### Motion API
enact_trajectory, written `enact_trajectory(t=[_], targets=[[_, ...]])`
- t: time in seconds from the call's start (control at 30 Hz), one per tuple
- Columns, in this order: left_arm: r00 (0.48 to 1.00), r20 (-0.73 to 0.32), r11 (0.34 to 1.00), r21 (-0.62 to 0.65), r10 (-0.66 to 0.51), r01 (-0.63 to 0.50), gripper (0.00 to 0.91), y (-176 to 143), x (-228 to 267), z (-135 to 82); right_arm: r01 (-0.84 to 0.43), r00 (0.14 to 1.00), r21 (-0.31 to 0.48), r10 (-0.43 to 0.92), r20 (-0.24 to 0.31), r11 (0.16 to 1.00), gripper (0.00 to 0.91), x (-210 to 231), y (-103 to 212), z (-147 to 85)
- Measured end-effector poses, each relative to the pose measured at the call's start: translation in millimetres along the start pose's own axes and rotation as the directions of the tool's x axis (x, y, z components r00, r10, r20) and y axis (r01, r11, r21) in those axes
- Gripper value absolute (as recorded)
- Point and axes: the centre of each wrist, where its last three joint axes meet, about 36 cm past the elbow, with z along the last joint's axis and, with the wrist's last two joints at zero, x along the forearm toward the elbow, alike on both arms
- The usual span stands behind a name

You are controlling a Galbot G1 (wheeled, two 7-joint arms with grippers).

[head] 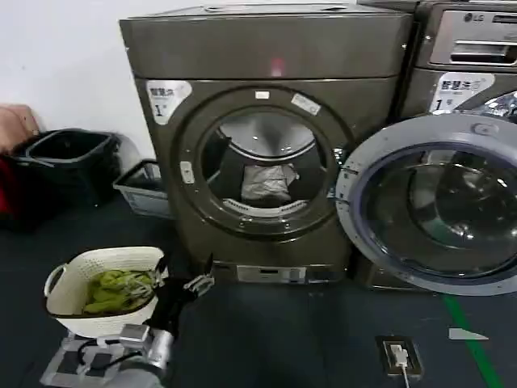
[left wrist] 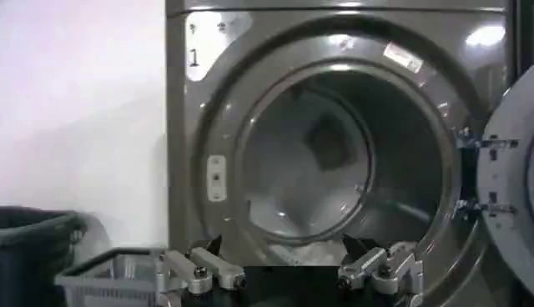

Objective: Grasp the clothes from the dryer.

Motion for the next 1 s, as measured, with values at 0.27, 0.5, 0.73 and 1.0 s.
enact_trajectory(t=[0.27, 0.5, 0.73, 1.0], targets=[[1.0, 0.001, 1.0, 0.002, 0.0, 0.0, 0.907, 0.1, 0.8, -0.5, -0.004, 1.0, 0.003, 0.004, 0.002, 1.0, 0.907, 0.1, -4.5, -3.2], [1.0, 0.012, 1.0, 0.01, 0.01, -0.011, 0.907, -1.6, 1.8, -4.6, -0.005, 1.0, 0.003, 0.005, 0.008, 1.0, 0.907, -1.5, -7.2, -9.1], [1.0, 0.012, 1.0, 0.007, 0.022, -0.022, 0.907, -1.5, 4.8, -6.1, -0.003, 1.0, 0.0, 0.003, 0.011, 1.0, 0.907, -2.7, -7.5, -10.6], [1.0, 0.011, 0.999, 0.016, 0.029, -0.029, 0.907, -2.9, 6.0, -6.0, 0.012, 1.0, -0.007, -0.012, 0.026, 1.0, 0.907, -1.8, -5.3, -8.5]])
